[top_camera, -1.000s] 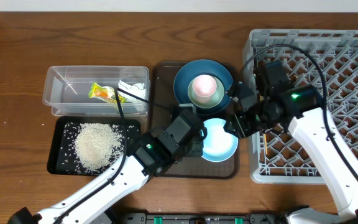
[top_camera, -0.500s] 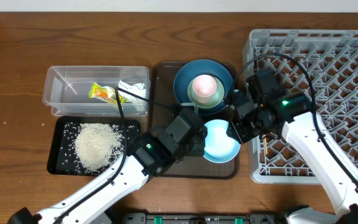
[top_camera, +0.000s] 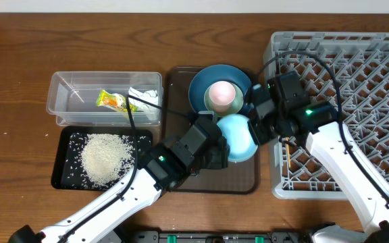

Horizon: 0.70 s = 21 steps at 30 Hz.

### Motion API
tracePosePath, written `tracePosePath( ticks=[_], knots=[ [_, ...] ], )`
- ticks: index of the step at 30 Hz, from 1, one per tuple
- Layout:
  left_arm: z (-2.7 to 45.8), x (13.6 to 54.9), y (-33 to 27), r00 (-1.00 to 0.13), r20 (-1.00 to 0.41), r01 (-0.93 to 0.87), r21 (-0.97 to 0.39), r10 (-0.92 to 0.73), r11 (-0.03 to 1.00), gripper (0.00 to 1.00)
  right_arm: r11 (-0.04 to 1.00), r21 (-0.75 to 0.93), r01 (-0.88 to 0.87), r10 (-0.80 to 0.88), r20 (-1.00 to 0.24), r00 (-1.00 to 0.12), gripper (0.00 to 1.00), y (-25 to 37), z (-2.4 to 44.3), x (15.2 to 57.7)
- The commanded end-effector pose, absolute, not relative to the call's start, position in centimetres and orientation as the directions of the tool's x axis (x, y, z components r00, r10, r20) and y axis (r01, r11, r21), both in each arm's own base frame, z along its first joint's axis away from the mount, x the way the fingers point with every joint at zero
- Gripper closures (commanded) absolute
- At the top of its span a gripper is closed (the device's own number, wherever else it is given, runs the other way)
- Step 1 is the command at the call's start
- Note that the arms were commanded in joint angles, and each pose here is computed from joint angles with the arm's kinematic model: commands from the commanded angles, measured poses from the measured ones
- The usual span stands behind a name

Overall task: Sort waste into correct bins and load items into the dishwasher rack
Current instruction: 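Carry the bowl with the right gripper into the rack and release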

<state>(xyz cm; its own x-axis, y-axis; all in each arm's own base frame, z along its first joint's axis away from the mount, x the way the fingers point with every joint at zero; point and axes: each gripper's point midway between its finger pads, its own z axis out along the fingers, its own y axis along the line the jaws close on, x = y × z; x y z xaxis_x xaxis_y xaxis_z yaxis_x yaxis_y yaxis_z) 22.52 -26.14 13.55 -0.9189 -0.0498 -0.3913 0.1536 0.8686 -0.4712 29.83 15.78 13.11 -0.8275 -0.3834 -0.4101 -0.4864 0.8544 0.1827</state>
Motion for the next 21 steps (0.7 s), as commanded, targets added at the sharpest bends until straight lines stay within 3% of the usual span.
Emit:
tracePosePath(
  ticks=[1,5,10,14,21],
  knots=[
    [15.3,22.9,-26.7,-0.904,-0.425,0.185,-0.49,-0.048,0.852,0.32,0.945,-0.011,-0.327,-0.293,-0.47,-0.833,0.99,12.7,13.7,32.8],
    [14.9,22.6,-26.4,-0.911,-0.411,0.177,-0.478,-0.041,0.861,0.27,0.975,-0.203,-0.095,-0.204,-0.628,-0.751,0.99,8.9,16.6,37.3],
    [14.3,22.1,-25.8,-0.922,-0.387,0.164,-0.456,-0.029,0.875,0.21,0.914,-0.336,0.225,-0.146,-0.793,-0.591,0.99,3.5,21.9,40.9],
    [14.0,21.8,-25.5,-0.927,-0.375,0.158,-0.446,-0.024,0.881,0.14,0.811,-0.403,0.424,-0.157,-0.848,-0.506,0.99,-1.5,25.5,42.0],
    [14.0,21.8,-25.5,-0.927,-0.375,0.158,-0.446,-0.024,0.881,0.1,0.694,-0.374,0.615,-0.121,-0.903,-0.413,0.99,-9.9,28.1,43.5]
  ],
)
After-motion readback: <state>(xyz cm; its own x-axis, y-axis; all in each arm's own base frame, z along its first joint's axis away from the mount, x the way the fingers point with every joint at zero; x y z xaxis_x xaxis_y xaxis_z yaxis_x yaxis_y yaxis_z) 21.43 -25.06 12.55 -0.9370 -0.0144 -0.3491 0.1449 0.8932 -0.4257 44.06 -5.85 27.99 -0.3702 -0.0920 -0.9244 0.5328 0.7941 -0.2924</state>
